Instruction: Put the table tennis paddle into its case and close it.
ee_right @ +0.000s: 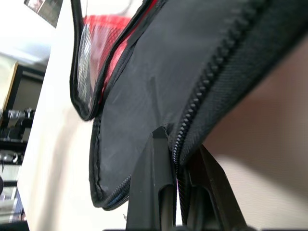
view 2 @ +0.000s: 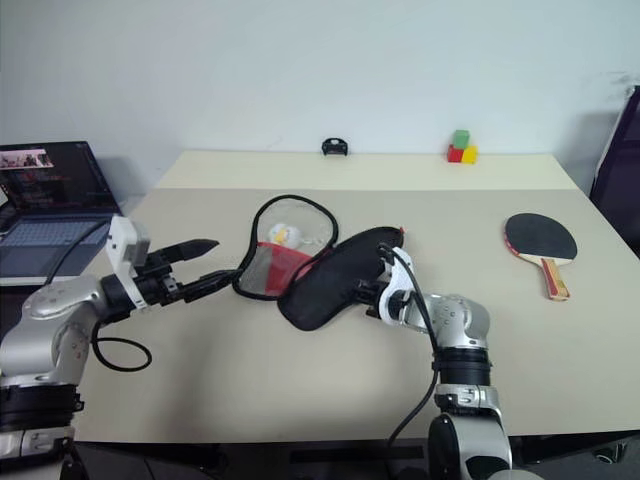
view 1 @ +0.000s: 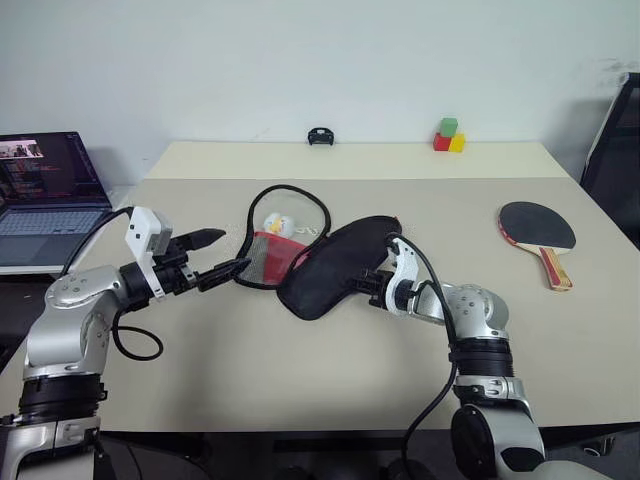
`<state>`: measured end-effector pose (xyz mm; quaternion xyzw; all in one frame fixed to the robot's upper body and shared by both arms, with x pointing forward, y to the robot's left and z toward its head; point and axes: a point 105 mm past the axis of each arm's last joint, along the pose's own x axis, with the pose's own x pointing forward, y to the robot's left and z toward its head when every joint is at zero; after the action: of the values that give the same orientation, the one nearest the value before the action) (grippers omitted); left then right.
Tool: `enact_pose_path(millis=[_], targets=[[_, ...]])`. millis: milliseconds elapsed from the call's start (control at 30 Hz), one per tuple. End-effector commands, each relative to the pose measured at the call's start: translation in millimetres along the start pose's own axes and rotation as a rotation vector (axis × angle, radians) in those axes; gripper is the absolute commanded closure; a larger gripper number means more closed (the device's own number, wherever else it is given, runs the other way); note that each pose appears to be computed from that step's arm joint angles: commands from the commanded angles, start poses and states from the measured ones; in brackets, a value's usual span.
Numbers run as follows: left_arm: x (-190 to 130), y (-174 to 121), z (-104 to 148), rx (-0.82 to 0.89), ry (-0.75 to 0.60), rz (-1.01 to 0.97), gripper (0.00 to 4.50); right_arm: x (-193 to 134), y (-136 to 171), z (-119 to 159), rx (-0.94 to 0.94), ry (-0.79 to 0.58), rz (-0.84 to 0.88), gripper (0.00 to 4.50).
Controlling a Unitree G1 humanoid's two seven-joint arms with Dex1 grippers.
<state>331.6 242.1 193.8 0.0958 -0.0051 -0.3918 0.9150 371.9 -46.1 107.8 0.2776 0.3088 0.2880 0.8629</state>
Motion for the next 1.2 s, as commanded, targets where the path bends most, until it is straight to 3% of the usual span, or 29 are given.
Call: enact_pose_path(millis=[33,233,600,1200], targets=[[1.2,-7.1,11.8,0.047,-0.037,-0.025,0.0,-14.6,-5.6,17.3,-0.012,-0.029,-0.005,4.49],[16.3,-26.1,11.5,0.034,-0.056,-0.093,0.0,-42.5,-33.9,29.2,-0.053,0.007,-0.079,4.49],[51.4,-57.5,15.2,0.016,-0.087,-0.232,0.0,-75.9,-62.8,26.4,-0.209,0.182,-0.124,4.49],[56.7,-69.1,17.4,0.016,-0.09,-0.279,0.0,-63.0,-68.5,67.0,-0.453,0.223,-0.112,4.49]])
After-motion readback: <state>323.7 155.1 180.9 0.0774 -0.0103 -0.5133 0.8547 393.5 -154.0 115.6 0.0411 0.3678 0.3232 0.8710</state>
